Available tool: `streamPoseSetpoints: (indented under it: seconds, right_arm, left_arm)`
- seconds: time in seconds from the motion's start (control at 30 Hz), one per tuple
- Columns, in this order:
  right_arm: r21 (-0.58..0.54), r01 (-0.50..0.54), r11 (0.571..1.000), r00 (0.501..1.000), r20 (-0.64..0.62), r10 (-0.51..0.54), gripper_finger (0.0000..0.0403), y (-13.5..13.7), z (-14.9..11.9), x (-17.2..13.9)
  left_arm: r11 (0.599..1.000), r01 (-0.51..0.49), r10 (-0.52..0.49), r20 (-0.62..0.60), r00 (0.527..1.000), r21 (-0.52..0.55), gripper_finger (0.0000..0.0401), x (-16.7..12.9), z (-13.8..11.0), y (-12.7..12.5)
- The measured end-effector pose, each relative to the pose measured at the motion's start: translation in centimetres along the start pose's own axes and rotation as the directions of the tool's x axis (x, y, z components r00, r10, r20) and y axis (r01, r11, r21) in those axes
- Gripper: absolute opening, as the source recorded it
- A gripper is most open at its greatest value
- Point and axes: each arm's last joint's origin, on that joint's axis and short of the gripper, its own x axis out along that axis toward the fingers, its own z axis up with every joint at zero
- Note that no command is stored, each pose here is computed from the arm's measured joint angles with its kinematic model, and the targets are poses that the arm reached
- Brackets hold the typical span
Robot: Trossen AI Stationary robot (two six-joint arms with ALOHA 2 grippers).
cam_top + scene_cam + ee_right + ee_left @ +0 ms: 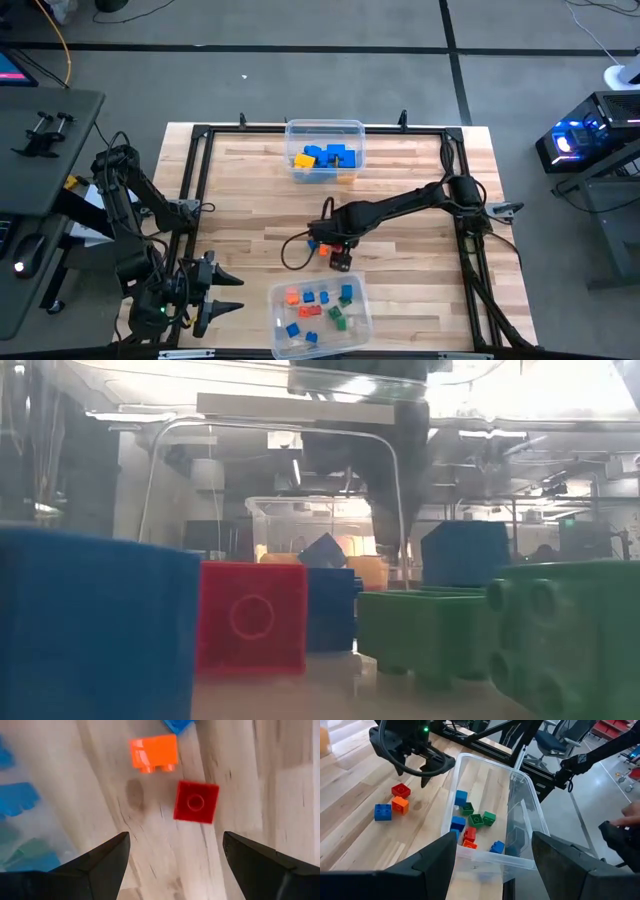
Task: Sort blocks by size
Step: Put the small red game piece into the bottom transparent bin
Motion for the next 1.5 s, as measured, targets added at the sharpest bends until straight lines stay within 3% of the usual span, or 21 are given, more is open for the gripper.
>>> streamPoseSetpoints:
  seconds: [0.5,0.6,0.8,1.03,1.23,1.37,1.5]
  right_arm:
    - [-0.040,0.029,0.999,0.999,0.018,-0.029,0.0312,-1.0,1.4,2.6]
    - [-0.053,0.051,0.997,0.999,-0.003,-0.051,0.0301,-1.4,1.2,2.6]
    - [-0.060,0.023,0.998,0.996,0.084,-0.017,0.0260,-1.2,2.1,2.5]
    - [-0.071,0.044,0.997,0.999,-0.012,-0.045,0.0246,-1.4,1.7,4.3]
    - [-0.074,0.064,0.995,0.998,-0.008,-0.064,0.0240,-1.3,1.7,4.9]
    - [-0.075,0.082,0.994,0.997,0.000,-0.082,0.0209,-1.3,1.7,4.9]
    - [-0.073,0.091,0.993,0.996,-0.011,-0.092,0.0144,-1.5,1.6,4.8]
  left_arm:
    - [0.998,-0.023,0.025,0.025,0.999,-0.065,0.0243,0.5,0.4,0.2]
    - [0.997,-0.033,0.035,0.029,0.999,-0.070,0.0243,0.8,0.6,0.3]
    - [0.995,-0.052,0.055,0.037,0.998,-0.080,0.0243,1.3,0.9,0.5]
    - [0.995,-0.053,0.056,0.033,0.998,-0.086,0.0243,1.4,1.0,0.6]
    - [0.995,-0.052,0.055,0.034,0.998,-0.089,0.0243,1.4,1.0,0.6]
    - [0.995,-0.052,0.056,0.034,0.998,-0.088,0.0243,1.4,1.0,0.6]
    - [0.994,-0.058,0.061,0.035,0.998,-0.089,0.0243,1.5,1.1,0.6]
